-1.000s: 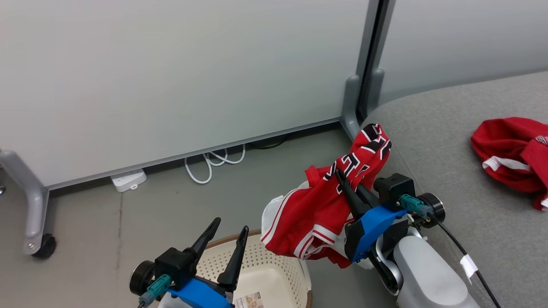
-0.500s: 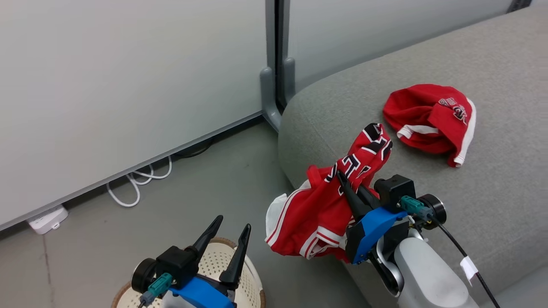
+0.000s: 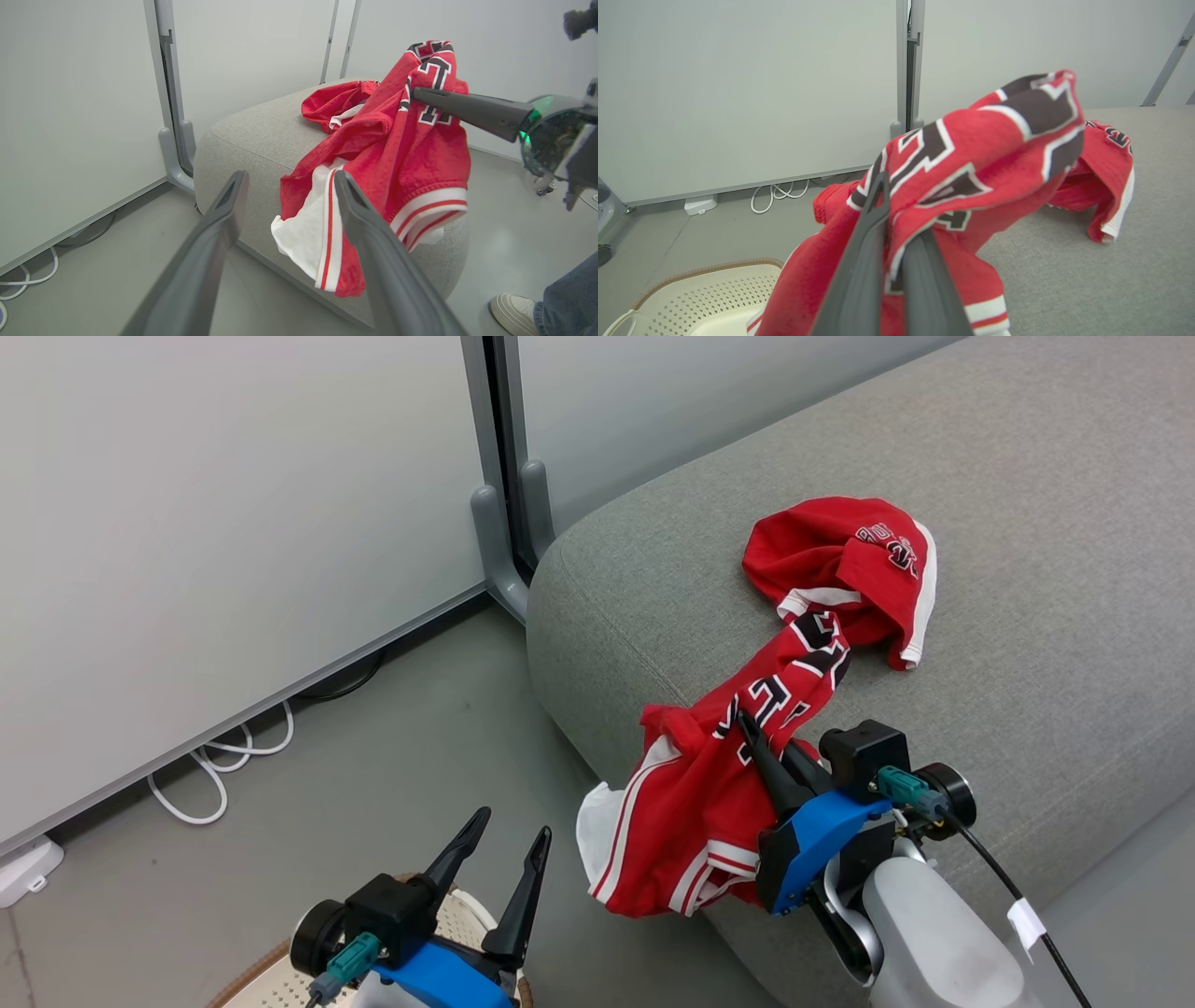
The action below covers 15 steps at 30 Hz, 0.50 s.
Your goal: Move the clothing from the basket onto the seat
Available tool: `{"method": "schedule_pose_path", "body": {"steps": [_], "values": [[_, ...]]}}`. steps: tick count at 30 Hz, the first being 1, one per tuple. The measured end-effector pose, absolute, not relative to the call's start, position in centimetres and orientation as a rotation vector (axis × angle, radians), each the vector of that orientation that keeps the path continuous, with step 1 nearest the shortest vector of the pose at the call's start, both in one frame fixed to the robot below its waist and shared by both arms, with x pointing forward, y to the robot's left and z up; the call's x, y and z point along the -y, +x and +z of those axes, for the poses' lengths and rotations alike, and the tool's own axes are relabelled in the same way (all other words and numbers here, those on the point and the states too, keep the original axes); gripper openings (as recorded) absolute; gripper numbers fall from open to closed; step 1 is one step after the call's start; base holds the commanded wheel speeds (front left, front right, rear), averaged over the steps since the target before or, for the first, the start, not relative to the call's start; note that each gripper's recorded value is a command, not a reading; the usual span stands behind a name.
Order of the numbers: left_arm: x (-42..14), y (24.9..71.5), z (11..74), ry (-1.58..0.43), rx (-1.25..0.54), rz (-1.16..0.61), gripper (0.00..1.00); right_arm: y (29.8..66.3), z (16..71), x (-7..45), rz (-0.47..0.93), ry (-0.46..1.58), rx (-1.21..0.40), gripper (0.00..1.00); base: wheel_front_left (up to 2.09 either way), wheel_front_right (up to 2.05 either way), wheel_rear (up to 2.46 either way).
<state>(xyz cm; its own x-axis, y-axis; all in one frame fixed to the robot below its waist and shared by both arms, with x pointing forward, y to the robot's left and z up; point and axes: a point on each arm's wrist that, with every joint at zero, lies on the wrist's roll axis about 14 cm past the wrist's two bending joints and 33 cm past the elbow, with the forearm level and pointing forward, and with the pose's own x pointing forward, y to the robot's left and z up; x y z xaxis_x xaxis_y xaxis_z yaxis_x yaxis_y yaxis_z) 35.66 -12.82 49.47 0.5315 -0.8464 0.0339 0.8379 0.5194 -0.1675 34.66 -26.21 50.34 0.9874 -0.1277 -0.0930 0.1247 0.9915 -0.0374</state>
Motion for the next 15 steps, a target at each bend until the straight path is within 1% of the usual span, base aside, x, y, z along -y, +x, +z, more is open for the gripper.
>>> {"method": "schedule_pose_path", "body": {"steps": [8,11,15], "values": [[12.7,35.8,49.2,-0.172,-0.06,-1.006,1.0,34.8,50.3,26.3,-0.131,-0.028,-0.095,0.0,0.0,0.0,0.0],[12.4,36.4,49.0,-0.174,-0.063,-0.998,1.0,35.5,50.4,26.7,-0.141,-0.003,-0.1,0.0,0.0,0.0,0.0],[12.1,37.6,48.4,-0.18,-0.067,-0.984,1.0,37.6,52.7,28.8,-0.184,-0.011,-0.064,0.0,0.0,0.0,0.0]]}}
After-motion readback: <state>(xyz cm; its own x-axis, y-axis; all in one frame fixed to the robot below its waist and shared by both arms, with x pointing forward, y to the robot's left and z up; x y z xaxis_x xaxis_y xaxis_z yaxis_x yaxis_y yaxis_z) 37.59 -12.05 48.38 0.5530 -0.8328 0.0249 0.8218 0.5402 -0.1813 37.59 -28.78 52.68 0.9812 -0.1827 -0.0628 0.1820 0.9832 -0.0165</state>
